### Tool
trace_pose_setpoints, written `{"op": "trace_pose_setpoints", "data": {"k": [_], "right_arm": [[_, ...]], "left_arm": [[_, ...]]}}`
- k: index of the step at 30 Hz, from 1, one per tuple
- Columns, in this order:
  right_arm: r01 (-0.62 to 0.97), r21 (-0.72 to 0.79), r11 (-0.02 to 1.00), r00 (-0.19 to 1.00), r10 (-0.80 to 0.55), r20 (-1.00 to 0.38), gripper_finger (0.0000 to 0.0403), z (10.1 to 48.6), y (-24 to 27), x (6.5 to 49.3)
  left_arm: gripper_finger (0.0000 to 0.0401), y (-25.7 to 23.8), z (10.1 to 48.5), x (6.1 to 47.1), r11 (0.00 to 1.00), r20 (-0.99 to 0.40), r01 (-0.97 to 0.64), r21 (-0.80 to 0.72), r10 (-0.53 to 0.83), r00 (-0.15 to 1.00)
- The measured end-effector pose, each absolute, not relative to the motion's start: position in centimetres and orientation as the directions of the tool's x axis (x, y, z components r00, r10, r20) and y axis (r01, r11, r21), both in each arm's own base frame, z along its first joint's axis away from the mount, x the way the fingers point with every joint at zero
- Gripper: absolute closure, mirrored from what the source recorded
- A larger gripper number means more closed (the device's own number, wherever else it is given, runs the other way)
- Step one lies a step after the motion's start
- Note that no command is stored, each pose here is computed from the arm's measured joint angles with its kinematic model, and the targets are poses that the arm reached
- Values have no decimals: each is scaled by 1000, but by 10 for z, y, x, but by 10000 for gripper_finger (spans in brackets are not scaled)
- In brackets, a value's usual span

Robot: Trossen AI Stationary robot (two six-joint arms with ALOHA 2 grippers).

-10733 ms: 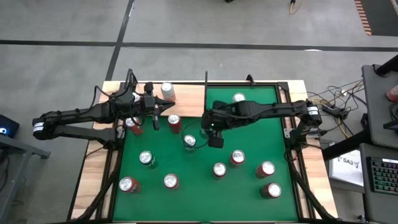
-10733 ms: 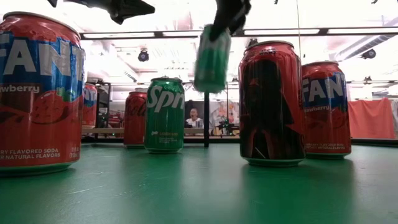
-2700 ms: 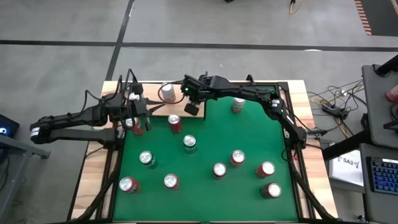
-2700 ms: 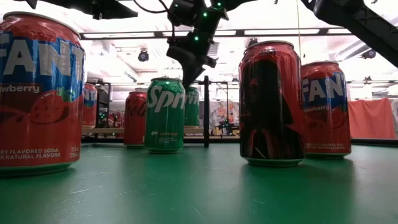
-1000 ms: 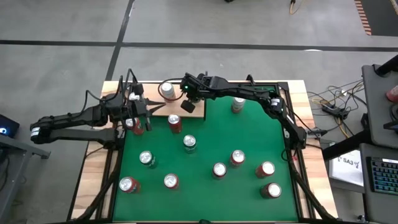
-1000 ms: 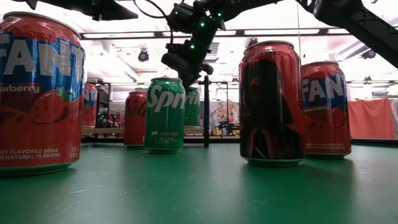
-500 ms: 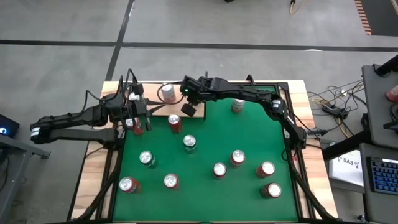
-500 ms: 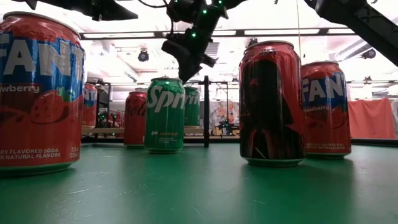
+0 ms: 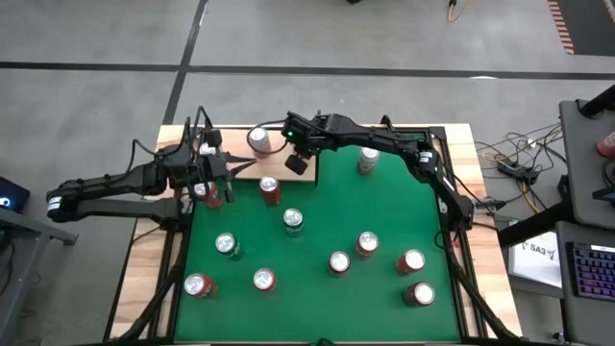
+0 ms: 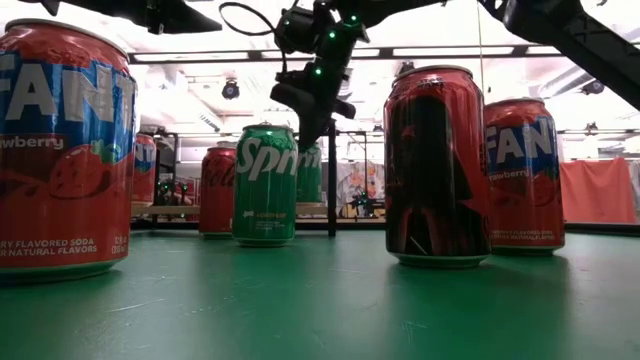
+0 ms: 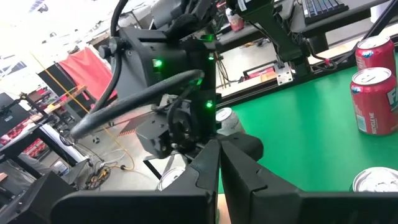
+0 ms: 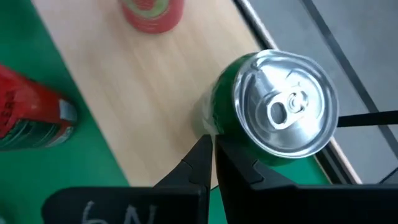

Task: Place canned beverage on shelf
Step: Put the green soda can on the shelf

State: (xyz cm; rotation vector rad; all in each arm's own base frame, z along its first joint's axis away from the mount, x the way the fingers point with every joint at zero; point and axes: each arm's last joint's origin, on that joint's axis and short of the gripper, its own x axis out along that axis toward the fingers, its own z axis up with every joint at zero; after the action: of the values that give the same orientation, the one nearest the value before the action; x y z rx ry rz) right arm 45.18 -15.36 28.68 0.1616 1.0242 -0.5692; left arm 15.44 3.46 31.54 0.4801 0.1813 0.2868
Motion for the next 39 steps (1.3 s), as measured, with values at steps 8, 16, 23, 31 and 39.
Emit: {"op": "trace_pose_setpoints", "data": {"k": [8,16,23,31,39], "right_arm": [[540,-112,834,402,-373,-836,390,287,-156,452],[498,-66,865,516,-357,-778,390,294,-151,464],[512,-80,855,504,-375,-778,390,292,-164,460],[540,-125,832,456,-414,-788,390,283,-170,457],[542,-136,829,450,-423,-787,390,282,-173,456]], "left_arm": [[401,35,315,154,848,-105,-228,478,313,944],[401,35,315,154,848,-105,-228,478,313,944],[401,35,315,154,848,-105,-228,479,313,944],[401,35,315,154,848,-105,-228,478,313,944],[401,35,315,154,848,-105,-228,479,313,944]]}}
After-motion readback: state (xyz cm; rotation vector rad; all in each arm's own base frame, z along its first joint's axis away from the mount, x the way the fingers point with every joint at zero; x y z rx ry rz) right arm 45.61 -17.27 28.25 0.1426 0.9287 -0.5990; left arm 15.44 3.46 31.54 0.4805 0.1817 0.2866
